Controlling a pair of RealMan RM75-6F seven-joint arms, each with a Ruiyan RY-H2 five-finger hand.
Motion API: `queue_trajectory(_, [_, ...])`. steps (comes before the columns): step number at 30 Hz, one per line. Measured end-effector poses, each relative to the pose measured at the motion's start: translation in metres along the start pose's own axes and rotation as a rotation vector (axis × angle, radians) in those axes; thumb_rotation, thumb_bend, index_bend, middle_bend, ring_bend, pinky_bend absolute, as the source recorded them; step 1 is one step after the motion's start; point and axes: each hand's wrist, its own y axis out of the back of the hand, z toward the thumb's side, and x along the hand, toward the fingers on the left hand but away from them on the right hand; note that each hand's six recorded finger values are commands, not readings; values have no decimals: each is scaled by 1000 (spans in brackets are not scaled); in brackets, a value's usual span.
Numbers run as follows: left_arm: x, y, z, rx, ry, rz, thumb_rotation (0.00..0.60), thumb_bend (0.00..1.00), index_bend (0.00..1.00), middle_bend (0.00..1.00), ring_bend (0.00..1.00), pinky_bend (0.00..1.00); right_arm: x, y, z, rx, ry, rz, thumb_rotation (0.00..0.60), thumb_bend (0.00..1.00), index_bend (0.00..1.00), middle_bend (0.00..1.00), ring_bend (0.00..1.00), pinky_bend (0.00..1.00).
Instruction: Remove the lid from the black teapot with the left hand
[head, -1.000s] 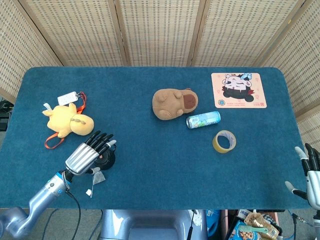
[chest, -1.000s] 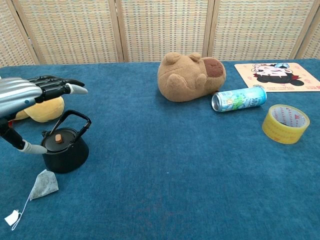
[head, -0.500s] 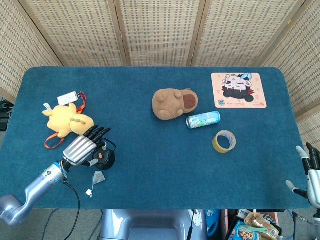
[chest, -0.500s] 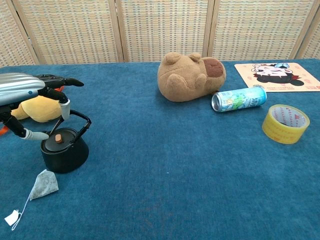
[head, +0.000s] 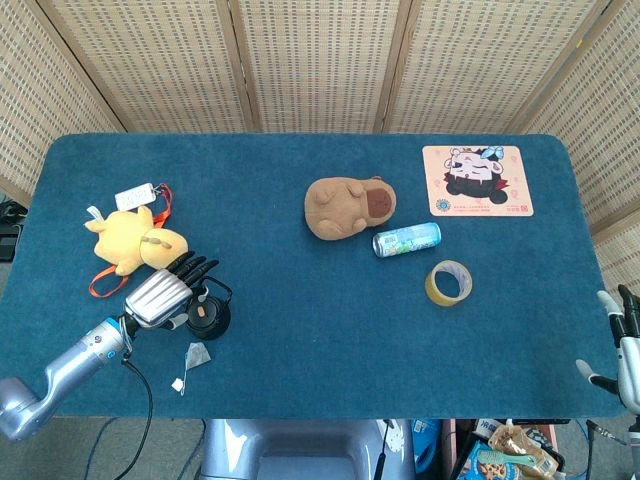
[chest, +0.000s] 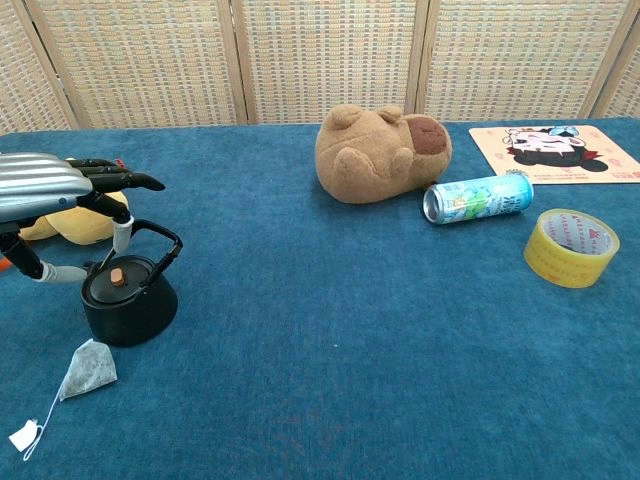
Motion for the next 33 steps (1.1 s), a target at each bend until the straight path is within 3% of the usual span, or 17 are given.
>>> queue_trajectory(22, [18,-1,18,81,-16,-67,600,378,443,0,0,0,0,3,-4,-10,-10,-4,600,0,0,0,0,0])
queue_trajectory(33, [20,-8,20,93,-12,-73,600,386,514,0,0,0,0,5,-6,-23,-13,-6,600,0,0,0,0,0])
